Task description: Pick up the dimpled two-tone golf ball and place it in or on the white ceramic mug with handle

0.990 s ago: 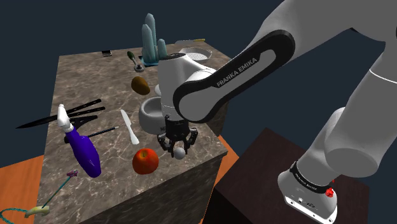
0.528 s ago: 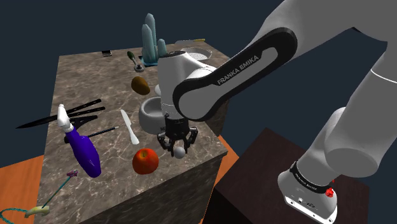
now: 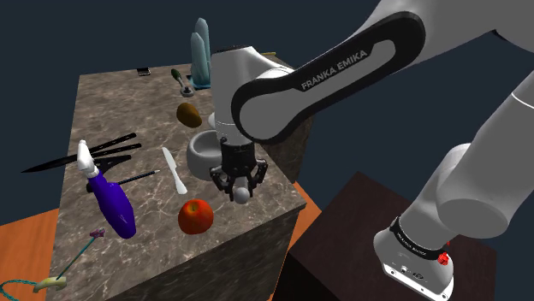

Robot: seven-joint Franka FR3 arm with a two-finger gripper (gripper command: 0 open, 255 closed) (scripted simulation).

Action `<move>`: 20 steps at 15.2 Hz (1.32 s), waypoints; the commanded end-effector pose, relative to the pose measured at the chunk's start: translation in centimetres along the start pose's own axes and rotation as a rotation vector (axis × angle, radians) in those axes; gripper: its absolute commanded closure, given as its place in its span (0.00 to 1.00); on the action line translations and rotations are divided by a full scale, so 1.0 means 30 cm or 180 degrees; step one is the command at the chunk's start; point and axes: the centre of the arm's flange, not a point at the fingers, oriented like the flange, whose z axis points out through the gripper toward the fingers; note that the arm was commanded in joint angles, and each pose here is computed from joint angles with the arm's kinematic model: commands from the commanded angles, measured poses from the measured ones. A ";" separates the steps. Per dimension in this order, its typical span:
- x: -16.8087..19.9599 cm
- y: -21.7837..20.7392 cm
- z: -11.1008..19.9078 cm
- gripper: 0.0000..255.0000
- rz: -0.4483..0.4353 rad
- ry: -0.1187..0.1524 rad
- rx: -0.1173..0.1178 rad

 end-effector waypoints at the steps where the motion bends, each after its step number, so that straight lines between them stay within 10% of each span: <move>1: -0.003 -0.001 -0.031 1.00 0.0000 -0.0001 -0.0001; 20: -0.066 0.001 -0.360 1.00 0.0000 -0.0001 -0.0001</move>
